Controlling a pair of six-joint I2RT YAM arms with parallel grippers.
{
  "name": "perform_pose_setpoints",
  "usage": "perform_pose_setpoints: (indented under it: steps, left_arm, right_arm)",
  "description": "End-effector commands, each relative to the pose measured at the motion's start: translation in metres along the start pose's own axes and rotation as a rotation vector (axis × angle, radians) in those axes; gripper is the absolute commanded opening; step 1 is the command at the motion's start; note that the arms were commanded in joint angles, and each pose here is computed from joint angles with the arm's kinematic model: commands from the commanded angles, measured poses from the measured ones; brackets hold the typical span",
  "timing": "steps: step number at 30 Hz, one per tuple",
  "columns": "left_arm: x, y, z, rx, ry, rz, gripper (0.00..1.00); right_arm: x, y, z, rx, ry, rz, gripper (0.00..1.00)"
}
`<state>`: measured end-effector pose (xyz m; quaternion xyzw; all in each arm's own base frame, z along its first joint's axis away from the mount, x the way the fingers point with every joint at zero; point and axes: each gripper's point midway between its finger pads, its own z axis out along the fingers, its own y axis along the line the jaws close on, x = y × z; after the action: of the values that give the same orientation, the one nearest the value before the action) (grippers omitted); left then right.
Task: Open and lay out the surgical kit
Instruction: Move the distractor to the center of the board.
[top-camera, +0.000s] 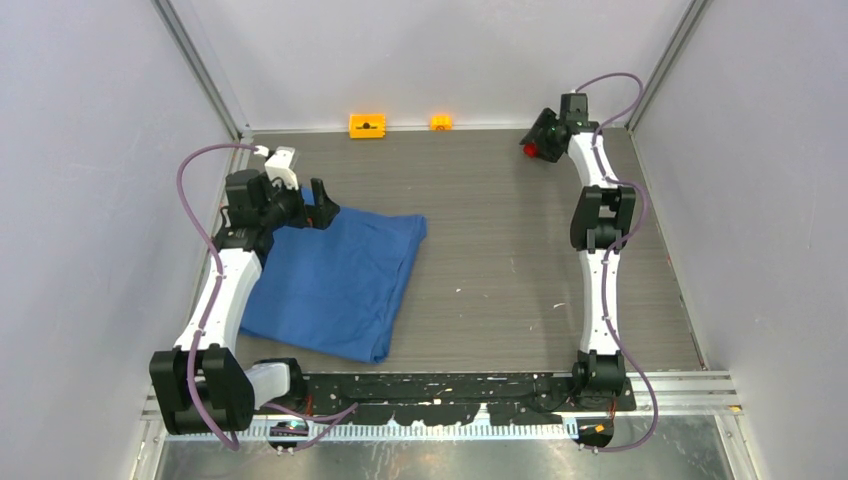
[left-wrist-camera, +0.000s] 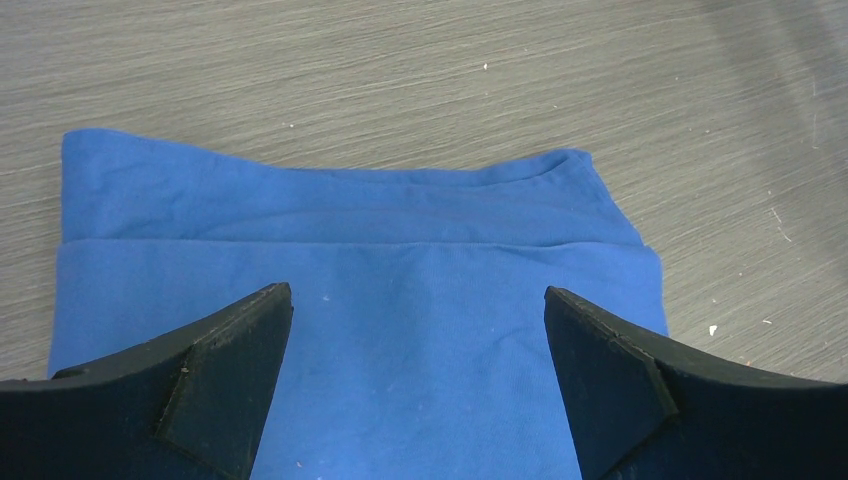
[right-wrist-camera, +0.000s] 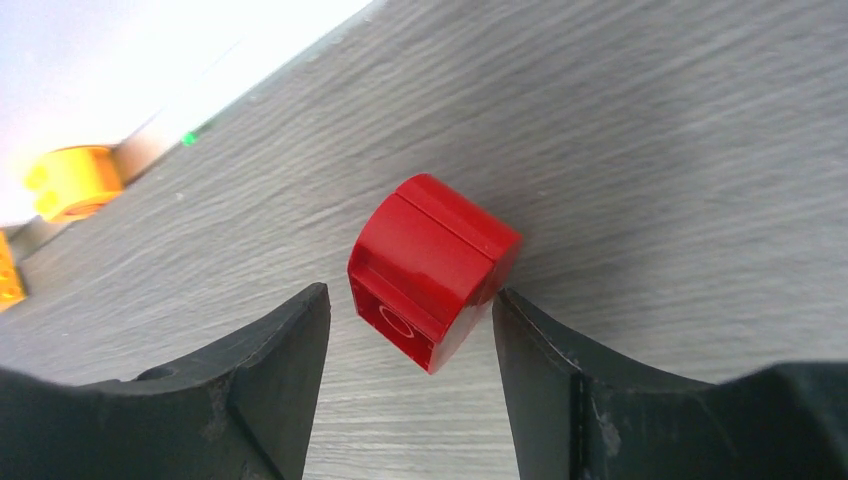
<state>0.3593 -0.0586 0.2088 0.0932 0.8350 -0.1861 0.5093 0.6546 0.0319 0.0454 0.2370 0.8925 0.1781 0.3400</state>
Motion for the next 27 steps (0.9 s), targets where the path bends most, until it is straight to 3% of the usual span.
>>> perform_pose_setpoints:
  steps: [1,13,21,27]
  left_arm:
    - [-0.015,0.005,-0.002,-0.019,-0.030,0.041,1.00]
    - [-0.009,0.009,0.002,-0.026,-0.021,0.051,1.00]
    - [-0.013,0.005,-0.003,-0.024,-0.042,0.055,1.00]
    - [-0.020,0.002,-0.009,-0.022,-0.066,0.077,1.00]
  right_arm:
    - [-0.014,0.041,0.003,-0.160,-0.041,0.032,0.66]
    - [-0.020,0.071,0.020,-0.361,-0.066,0.075,0.72]
    - [-0.018,0.078,-0.001,-0.374,-0.025,0.072,0.84]
    - [-0.013,0.074,-0.037,-0.315,-0.011,0.018,0.86]
